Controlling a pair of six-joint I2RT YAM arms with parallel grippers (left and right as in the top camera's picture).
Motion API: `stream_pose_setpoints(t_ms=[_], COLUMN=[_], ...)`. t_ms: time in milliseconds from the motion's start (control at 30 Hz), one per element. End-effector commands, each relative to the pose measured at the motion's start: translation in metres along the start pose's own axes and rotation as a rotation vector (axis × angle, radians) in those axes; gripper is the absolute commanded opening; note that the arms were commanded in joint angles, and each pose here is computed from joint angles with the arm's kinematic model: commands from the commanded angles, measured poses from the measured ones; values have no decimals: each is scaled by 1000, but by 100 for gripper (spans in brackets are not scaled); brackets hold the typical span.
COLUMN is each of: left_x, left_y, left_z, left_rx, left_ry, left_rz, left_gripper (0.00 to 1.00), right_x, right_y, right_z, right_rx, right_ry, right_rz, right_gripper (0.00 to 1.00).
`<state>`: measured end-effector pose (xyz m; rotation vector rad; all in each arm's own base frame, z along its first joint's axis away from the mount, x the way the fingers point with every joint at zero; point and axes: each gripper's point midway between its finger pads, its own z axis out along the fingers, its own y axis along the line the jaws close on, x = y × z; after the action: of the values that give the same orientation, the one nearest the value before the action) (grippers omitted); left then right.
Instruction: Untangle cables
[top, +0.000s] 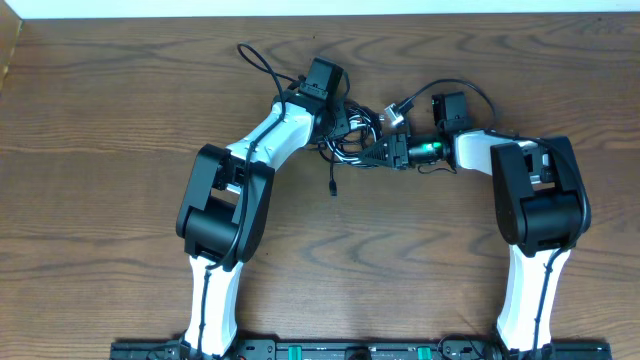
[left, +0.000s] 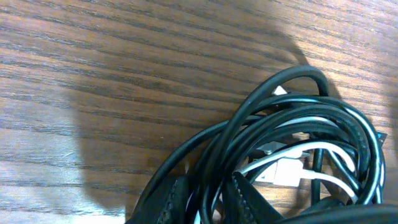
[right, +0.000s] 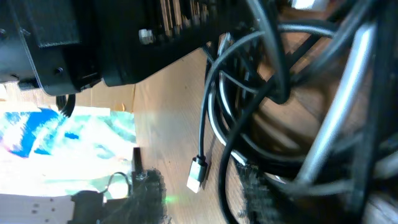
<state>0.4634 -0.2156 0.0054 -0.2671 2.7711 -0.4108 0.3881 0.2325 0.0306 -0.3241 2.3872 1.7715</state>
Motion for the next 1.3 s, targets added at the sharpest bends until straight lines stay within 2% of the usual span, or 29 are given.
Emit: stream_pose_setpoints(t_ms=[0, 200, 533, 567, 600, 667, 900, 1000, 1133, 1267], left_x=[19, 19, 19, 19, 19, 19, 19, 19, 19, 19], left_y=[25, 25, 25, 25, 25, 25, 25, 25, 25, 25], left_z=[18, 18, 18, 18, 18, 18, 18, 18, 18, 18], left_rx=[-79, -80, -79, -79, -80, -80, -80, -80, -80, -80], left_ry=[55, 56, 55, 55, 56, 56, 56, 56, 55, 55], left_rz=[-17, -17, -17, -17, -17, -17, -17, -17, -17, -17], left_gripper=[27, 27, 27, 27, 27, 27, 27, 27, 27, 27], right_x=[3, -1, 1, 0, -1, -4, -32, -44, -53, -56], right_y=[2, 38, 49, 49, 49, 50, 65, 82, 133, 152], right_z=[-1, -7, -10, -10, -11, -12, -25, -34, -54, -64], right_rx=[-60, -258, -321, -321, -321, -318, -314, -314, -317, -315], right_ry=[10, 30, 48, 47, 46, 47, 31, 14, -21, -31], right_rz=[-1, -143, -166, -167, -165, -134, -88, -135, -293, -293], right_gripper=[31, 34, 26, 21, 10, 1, 1, 1, 1, 1])
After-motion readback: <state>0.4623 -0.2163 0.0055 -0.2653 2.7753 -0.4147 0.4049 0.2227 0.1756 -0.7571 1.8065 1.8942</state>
